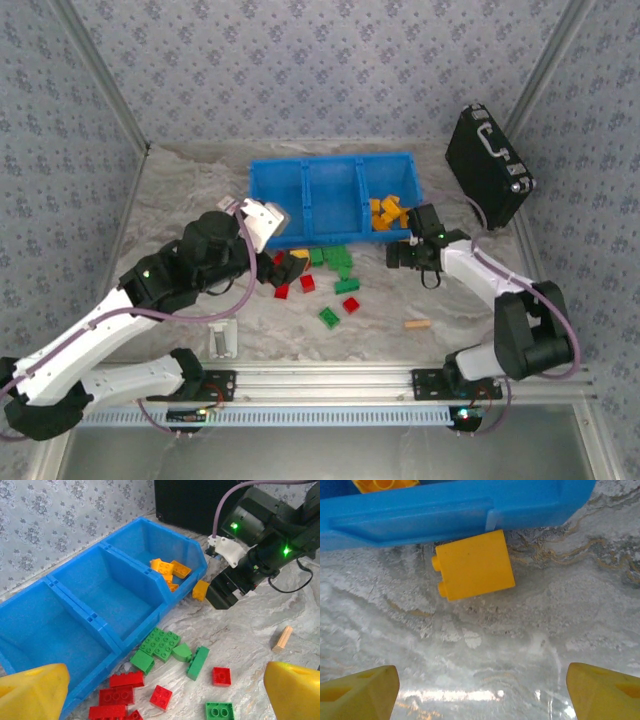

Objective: Sort the legos into containers by color
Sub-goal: Pick up the lego from the middle-right of the table.

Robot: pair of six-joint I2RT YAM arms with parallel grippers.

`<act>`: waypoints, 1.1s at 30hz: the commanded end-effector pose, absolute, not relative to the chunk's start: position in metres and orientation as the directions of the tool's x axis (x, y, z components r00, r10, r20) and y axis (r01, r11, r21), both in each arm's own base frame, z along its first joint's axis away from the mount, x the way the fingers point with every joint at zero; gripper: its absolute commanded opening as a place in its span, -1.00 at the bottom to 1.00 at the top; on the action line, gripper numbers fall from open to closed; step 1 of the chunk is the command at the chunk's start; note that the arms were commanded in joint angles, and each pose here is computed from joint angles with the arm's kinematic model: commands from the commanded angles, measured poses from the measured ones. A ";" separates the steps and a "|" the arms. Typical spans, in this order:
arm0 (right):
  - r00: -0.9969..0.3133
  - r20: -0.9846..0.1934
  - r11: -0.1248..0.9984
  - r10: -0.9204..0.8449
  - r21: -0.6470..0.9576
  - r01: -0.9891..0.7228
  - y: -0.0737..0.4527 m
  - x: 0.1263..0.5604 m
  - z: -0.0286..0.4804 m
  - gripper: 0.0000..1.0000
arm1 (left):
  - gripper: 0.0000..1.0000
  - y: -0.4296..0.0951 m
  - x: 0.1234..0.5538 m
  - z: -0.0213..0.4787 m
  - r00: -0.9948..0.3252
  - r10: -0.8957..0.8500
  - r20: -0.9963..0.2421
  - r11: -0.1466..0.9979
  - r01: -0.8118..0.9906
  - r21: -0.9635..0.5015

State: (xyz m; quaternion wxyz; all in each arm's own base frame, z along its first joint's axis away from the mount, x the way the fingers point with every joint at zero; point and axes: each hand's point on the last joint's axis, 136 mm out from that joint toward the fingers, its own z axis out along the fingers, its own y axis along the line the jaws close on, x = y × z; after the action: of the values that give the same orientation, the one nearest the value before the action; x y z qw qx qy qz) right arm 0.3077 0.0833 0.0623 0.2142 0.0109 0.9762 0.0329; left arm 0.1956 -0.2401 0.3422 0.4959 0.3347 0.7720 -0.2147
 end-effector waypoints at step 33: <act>-0.910 -0.413 0.996 -0.013 -0.088 0.025 0.090 0.364 0.030 -0.12 | 1.00 -0.242 0.204 0.331 -0.277 0.356 -0.893 0.696 0.716 0.055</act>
State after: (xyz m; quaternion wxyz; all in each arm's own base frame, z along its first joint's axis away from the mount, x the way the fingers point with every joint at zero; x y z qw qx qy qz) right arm 0.3674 0.0924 0.0261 0.2154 0.0030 0.9760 -0.0329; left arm 0.2043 -0.2443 0.3221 0.4794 0.3435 0.7859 -0.1860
